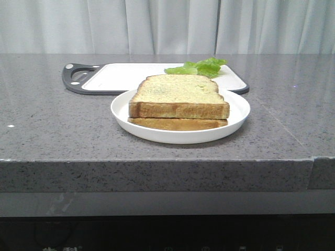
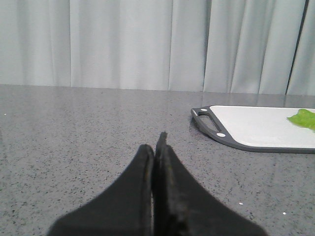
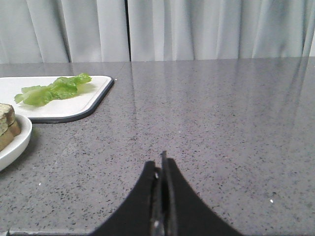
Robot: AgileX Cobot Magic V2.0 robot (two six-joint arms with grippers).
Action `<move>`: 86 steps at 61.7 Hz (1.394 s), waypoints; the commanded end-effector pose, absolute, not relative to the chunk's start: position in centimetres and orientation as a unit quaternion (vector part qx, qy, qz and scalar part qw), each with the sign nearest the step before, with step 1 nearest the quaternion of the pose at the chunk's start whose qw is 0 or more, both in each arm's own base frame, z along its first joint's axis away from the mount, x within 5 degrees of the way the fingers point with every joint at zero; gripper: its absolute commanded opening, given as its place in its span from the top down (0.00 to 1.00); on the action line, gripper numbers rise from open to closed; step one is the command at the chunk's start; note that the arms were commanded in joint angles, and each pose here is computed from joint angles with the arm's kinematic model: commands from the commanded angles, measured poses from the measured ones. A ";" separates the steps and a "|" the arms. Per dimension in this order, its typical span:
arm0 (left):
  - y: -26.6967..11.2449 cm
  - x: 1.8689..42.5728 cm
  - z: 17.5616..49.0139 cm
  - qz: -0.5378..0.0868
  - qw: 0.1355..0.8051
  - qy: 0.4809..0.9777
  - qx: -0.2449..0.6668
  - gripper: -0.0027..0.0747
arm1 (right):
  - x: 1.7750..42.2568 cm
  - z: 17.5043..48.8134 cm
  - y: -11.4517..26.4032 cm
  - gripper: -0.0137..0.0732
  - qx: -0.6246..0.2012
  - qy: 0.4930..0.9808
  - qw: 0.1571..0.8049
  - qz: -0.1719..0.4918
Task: Left arm grabs bread, right arm adds lettuce
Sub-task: 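Move the left gripper toward the bread stack on the white plate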
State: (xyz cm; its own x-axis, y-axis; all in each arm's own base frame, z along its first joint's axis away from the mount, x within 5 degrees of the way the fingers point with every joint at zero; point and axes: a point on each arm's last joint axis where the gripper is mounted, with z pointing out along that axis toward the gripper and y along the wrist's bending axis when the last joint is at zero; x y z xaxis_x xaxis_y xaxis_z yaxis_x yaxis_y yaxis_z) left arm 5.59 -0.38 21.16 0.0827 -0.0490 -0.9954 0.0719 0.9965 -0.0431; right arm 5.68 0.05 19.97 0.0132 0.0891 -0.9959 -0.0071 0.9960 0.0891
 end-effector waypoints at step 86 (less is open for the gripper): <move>-1.2 9.5 38.7 -0.078 0.611 0.788 0.003 0.99 | 8.2 35.0 0.4 0.98 0.012 0.776 0.630 0.037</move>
